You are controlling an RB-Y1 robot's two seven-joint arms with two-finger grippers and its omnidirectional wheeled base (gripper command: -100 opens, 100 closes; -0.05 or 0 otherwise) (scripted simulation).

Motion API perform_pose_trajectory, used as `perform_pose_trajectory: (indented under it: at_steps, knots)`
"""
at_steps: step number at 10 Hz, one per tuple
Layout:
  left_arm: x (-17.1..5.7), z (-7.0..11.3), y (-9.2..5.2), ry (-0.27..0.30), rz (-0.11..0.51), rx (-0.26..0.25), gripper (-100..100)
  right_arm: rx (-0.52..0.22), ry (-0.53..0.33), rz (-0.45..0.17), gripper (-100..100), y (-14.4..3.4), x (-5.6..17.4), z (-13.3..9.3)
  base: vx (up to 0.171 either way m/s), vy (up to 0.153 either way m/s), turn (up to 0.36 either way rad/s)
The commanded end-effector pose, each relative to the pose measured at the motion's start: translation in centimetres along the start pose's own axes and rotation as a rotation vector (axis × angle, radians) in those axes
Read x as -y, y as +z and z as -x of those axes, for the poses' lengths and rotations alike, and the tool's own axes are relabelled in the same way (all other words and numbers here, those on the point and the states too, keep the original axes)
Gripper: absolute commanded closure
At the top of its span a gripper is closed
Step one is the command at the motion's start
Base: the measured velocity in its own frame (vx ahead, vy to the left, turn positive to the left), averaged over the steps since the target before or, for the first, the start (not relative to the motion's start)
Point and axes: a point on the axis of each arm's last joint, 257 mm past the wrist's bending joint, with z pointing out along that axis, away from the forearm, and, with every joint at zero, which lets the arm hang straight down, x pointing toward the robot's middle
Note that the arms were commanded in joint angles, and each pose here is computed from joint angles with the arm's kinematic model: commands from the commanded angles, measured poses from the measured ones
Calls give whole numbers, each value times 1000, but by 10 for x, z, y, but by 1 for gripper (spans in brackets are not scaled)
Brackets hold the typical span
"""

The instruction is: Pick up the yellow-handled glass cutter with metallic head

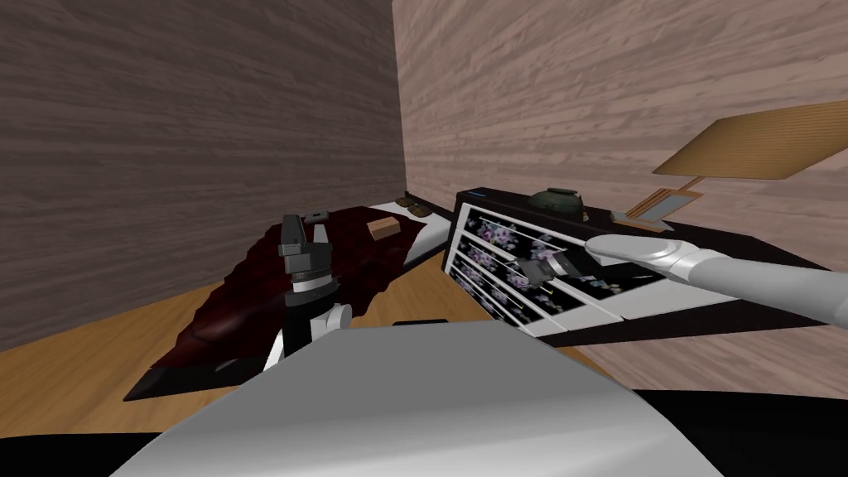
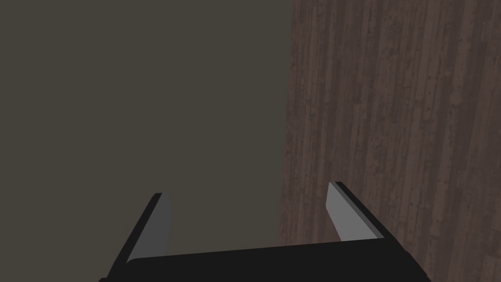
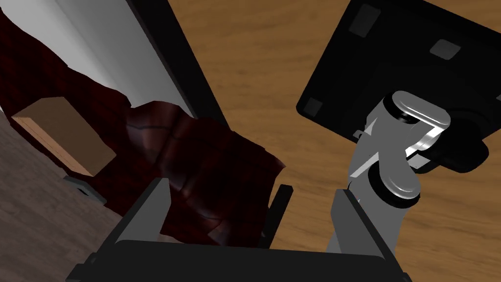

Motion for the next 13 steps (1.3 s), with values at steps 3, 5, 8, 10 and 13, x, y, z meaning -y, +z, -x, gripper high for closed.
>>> perform_pose_trajectory:
  at_steps: [3,5,8,10,13]
  knots:
    - [0,0,0,0,0,0,0,-147,-68,59,-100,-52,-2,-45,12,0,84]
    - [0,0,0,0,0,0,0,-207,-117,100,-100,-80,-4,-59,6,0,47]
    - [0,0,0,0,0,0,0,-285,-131,119,-100,-114,-5,-82,6,-1,52]
    - [0,0,0,0,0,0,0,-302,-134,123,-100,-122,-4,-84,8,-5,37]
    - [0,0,0,0,0,0,0,-432,-182,174,-100,-190,-4,-108,22,-20,100]
